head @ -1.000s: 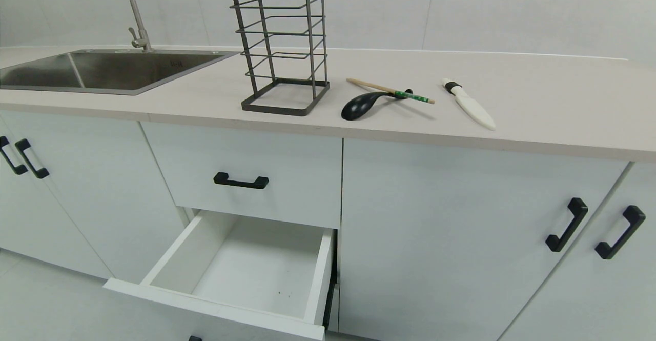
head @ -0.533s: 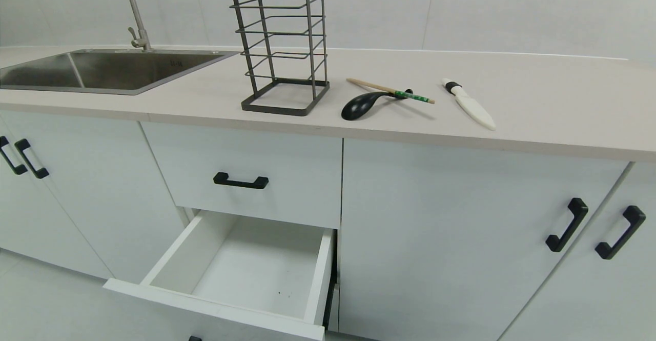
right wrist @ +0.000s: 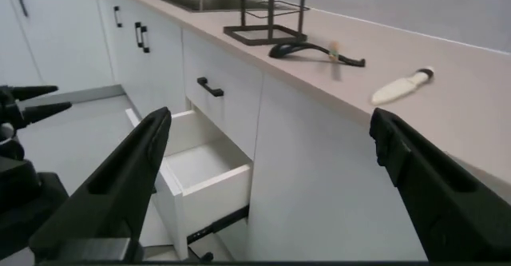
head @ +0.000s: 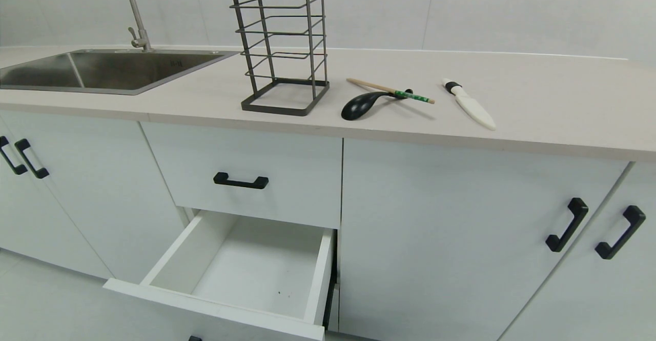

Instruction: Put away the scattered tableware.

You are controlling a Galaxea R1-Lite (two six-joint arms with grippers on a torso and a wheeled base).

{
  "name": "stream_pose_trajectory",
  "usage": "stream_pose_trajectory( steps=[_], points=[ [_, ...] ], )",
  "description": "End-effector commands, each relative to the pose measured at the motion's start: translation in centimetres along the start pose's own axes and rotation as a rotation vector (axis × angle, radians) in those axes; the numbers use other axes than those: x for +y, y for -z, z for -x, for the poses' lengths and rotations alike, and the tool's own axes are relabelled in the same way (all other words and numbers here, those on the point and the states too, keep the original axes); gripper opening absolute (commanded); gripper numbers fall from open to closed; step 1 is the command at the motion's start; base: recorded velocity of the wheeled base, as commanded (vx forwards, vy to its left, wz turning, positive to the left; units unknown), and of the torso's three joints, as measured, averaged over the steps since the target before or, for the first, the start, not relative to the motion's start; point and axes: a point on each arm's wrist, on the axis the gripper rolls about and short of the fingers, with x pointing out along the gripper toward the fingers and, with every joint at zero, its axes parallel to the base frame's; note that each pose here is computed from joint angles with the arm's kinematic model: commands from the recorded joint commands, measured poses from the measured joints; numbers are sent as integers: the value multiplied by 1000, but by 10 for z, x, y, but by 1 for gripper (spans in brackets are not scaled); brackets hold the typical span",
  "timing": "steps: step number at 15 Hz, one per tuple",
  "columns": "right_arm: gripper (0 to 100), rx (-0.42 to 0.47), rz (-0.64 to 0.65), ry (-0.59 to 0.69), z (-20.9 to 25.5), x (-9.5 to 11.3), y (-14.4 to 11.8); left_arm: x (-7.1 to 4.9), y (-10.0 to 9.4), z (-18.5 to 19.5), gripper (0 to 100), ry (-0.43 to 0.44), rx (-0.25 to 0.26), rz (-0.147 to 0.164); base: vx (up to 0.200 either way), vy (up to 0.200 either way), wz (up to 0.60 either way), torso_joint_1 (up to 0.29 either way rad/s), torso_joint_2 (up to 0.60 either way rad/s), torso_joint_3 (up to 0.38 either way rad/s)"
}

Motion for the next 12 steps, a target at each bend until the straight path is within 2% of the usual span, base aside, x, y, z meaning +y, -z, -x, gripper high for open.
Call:
stream_pose_trajectory(
  steps=[1,3,6,9,12],
  points=[
    [100,84,0,-84,-34,-15,4,0,0,0,100,0,1,0,0,0,0,0,0,0],
    [100,147,-11,-61,-54,-20,11,0,0,0,100,1,1,0,0,0,0,0,0,0],
    [100,216,-15,-12,-100,-23,6,0,0,0,100,0,1,0,0,0,0,0,0,0],
    [100,270,-18,-15,-131,-17,11,0,0,0,100,0,1,0,0,0,0,0,0,0],
    [100,307,-4,-57,-146,2,21,0,0,0,100,0,1,0,0,0,0,0,0,0]
  ],
)
